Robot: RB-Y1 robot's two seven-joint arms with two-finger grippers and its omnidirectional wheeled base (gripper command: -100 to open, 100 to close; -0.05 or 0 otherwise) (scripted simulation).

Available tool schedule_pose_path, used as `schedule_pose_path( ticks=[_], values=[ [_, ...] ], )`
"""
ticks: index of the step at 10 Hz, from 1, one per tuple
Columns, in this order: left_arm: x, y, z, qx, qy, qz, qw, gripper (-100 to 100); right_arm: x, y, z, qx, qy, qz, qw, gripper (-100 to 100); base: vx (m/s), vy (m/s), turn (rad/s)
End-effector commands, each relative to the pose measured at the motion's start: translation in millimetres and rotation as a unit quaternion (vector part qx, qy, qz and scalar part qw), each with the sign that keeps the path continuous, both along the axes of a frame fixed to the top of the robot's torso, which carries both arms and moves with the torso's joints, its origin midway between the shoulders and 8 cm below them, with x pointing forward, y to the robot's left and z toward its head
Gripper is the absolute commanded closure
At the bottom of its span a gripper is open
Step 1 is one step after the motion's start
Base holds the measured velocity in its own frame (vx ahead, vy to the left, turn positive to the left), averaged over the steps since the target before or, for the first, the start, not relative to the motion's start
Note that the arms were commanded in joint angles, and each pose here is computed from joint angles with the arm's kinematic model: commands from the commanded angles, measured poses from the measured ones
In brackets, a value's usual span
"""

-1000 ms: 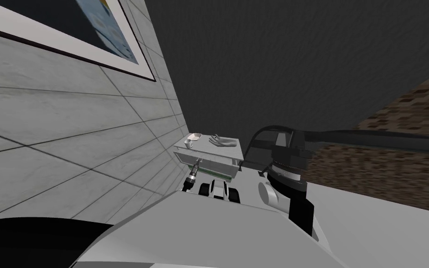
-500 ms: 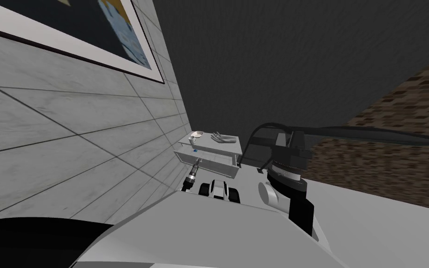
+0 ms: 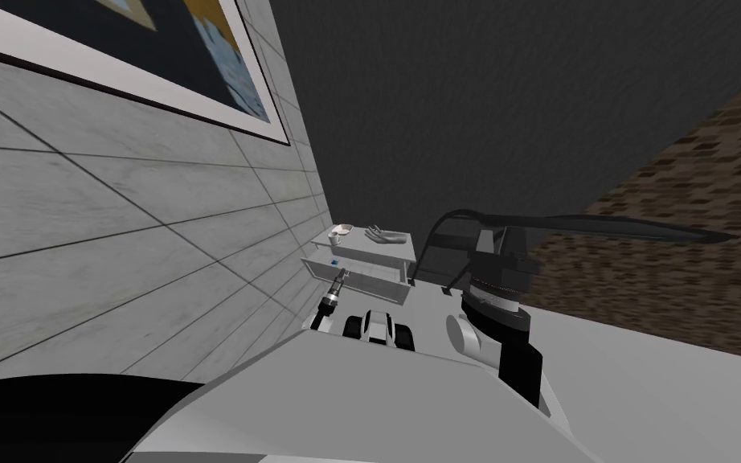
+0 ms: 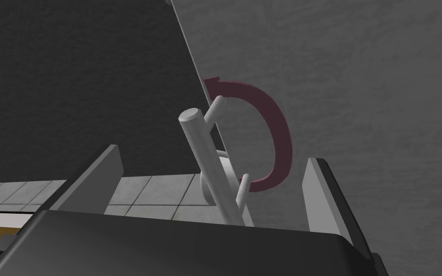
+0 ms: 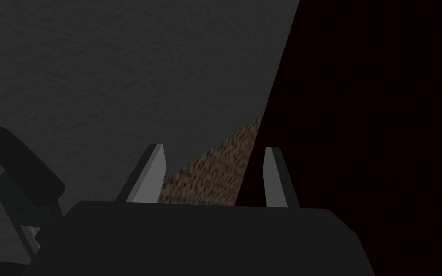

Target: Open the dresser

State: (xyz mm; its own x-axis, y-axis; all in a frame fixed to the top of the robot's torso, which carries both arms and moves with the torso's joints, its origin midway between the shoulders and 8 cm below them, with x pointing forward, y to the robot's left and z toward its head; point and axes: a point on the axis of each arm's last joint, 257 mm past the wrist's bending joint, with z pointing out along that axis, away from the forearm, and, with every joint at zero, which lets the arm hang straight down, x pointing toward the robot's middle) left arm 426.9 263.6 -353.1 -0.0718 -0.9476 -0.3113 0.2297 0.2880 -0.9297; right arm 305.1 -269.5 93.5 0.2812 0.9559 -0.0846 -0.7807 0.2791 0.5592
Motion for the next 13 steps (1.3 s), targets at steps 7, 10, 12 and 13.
schedule_pose_path(
  ticks=[7,10,12,13],
  values=[
    [66.6,11.8,31.7,0.0,0.005,0.002,1.0,-100,0.0,0,0.0,0.0,0.0,0.0,1.0,0,-0.084,-0.017,0.004],
    [66.1,13.3,29.4,0.0,0.008,0.004,1.0,0,0.0,0,0.0,0.0,0.0,0.0,1.0,0,0.0,0.0,0.0],
    [65.5,13.5,28.3,0.0,0.01,0.004,0.9999,0,0.0,0,0.0,0.0,0.0,0.0,1.0,0,0.0,0.0,0.0],
    [65.4,13.6,28.2,0.0,0.01,0.004,0.9999,0,0.0,0,0.0,0.0,0.0,0.0,1.0,0,0.0,0.0,0.0]
  ],
)
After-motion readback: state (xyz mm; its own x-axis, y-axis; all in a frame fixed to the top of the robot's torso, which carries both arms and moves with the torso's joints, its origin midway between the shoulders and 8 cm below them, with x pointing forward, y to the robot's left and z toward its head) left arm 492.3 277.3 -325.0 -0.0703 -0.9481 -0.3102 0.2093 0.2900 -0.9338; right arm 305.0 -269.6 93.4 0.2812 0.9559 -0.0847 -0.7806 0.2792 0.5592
